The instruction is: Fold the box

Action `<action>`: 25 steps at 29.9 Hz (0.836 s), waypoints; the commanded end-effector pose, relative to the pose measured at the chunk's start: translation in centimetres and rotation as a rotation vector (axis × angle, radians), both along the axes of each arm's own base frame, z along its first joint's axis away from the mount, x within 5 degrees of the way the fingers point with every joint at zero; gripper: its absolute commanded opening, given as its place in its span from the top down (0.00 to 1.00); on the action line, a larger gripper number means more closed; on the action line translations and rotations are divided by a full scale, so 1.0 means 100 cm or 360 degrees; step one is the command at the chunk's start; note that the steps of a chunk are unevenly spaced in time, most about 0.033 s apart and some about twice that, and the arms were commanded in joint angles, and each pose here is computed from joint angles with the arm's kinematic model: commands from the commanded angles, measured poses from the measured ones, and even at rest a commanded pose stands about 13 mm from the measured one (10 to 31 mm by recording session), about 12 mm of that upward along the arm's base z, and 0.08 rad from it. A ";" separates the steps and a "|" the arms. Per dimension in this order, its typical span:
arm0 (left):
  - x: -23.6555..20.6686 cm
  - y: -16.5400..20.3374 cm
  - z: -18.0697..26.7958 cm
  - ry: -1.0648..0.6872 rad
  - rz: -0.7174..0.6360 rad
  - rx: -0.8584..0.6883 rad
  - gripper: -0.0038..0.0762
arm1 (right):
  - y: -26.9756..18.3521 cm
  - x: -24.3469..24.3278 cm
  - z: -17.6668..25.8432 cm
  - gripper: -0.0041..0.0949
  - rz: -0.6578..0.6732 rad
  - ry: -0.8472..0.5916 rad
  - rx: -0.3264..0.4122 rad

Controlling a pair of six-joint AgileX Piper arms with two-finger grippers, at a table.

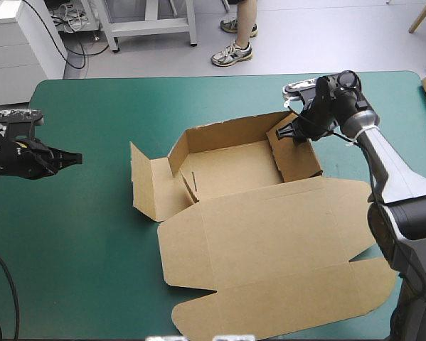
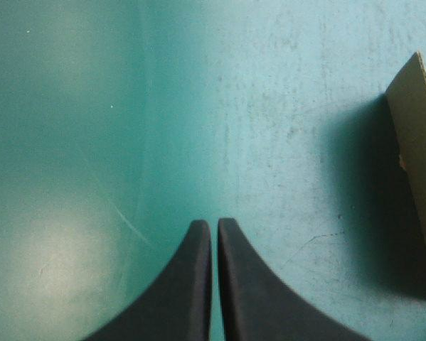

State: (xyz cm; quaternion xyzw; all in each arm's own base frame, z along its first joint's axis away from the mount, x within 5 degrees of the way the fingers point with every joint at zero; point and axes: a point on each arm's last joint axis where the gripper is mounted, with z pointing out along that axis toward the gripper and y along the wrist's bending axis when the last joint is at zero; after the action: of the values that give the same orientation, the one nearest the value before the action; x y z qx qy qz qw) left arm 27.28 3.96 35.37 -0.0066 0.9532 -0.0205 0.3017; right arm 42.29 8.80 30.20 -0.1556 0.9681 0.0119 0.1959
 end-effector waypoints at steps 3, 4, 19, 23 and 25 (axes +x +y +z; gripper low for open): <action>-0.003 -0.002 0.018 -0.0136 0.0010 -0.0027 0.94 | -0.001 0.004 0.005 0.53 0.0034 -0.0067 0.0002; -0.003 -0.003 0.018 -0.0138 0.0010 -0.0033 0.94 | 0.000 0.005 0.002 0.55 0.0053 -0.0057 -0.0009; -0.001 -0.004 0.017 -0.0136 0.0006 -0.0055 0.94 | -0.002 -0.005 0.023 0.98 0.0030 -0.0086 0.0010; 0.003 -0.003 0.012 -0.0110 0.0007 -0.0060 0.93 | -0.011 -0.016 0.047 0.98 -0.0006 -0.0171 0.0048; 0.005 -0.002 0.009 -0.0094 0.0007 -0.0063 0.88 | -0.019 -0.022 0.060 0.98 -0.0042 -0.0214 0.0099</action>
State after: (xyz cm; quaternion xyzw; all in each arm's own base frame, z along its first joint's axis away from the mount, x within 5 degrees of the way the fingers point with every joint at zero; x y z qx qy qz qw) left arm 27.72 3.81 34.81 -0.0123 0.9558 -0.0386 0.2911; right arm 41.94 8.40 30.67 -0.1565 0.9688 0.0169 0.1914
